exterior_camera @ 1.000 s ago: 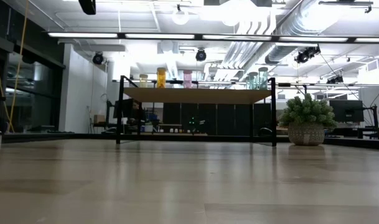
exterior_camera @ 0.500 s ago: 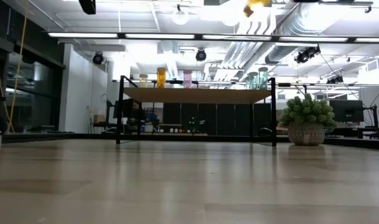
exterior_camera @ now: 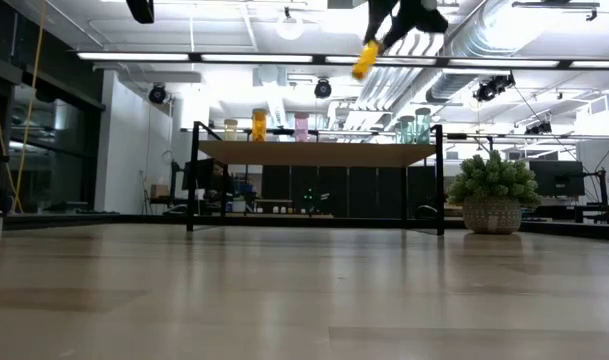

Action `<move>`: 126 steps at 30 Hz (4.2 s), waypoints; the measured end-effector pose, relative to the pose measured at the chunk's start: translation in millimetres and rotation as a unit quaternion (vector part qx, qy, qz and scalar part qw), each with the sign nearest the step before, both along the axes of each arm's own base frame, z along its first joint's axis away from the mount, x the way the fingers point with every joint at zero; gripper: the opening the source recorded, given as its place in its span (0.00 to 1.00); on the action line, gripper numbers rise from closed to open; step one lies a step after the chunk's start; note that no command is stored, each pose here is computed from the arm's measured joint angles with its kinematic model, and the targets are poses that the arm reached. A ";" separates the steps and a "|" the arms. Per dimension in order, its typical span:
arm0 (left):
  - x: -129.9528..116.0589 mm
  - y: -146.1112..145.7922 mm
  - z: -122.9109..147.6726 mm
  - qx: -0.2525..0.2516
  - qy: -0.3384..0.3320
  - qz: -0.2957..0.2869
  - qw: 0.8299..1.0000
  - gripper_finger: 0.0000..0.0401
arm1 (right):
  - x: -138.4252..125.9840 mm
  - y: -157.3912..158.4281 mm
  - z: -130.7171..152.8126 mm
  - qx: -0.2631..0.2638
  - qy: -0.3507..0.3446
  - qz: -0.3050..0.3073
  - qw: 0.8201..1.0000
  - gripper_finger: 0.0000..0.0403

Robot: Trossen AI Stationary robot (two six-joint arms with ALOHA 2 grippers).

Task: Pick and place medicine bottles onto shelf by color
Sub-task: Put the orange pill bottle aligned with the other orange pill bottles on the shelf

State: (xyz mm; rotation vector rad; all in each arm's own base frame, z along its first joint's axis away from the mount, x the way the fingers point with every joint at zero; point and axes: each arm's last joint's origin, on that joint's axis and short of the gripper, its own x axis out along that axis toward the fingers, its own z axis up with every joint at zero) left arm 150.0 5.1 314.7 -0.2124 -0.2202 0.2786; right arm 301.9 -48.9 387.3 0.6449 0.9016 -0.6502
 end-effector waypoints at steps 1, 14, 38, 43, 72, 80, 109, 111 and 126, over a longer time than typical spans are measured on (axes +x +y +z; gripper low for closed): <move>0.0 0.0 0.1 0.000 0.000 0.000 1.000 0.00 | 2.1 -8.1 -2.8 0.009 0.019 -0.005 1.000 0.31; 0.0 0.0 0.1 0.000 0.000 0.000 1.000 0.00 | 23.3 -83.2 -28.6 0.117 0.151 -0.035 0.981 0.31; 0.0 0.0 0.1 -0.002 -0.001 0.000 1.000 0.00 | 28.9 -102.7 -49.6 0.161 0.169 -0.034 0.972 0.31; 0.0 0.0 0.1 -0.001 -0.001 0.000 1.000 0.00 | 29.2 -102.0 -49.5 0.174 0.164 -0.036 0.970 0.31; 0.0 0.0 0.1 -0.001 0.000 0.000 1.000 0.00 | 34.8 -105.5 -53.5 0.143 0.163 -0.071 0.974 0.31; 0.0 0.0 0.1 -0.001 0.000 0.000 1.000 0.00 | 35.9 -106.9 -53.3 0.127 0.160 -0.071 0.976 0.31; 0.0 -0.1 0.0 -0.012 -0.004 -0.003 1.000 0.00 | 31.2 -133.3 -52.1 0.094 0.152 -0.098 0.979 0.31; 0.0 -0.1 0.1 -0.012 -0.004 -0.003 1.000 0.00 | 31.9 -133.7 -52.0 0.092 0.149 -0.096 0.980 0.31; 0.0 0.0 0.1 -0.005 -0.002 -0.001 1.000 0.00 | 35.5 -135.2 -51.7 0.081 0.135 -0.078 0.984 0.31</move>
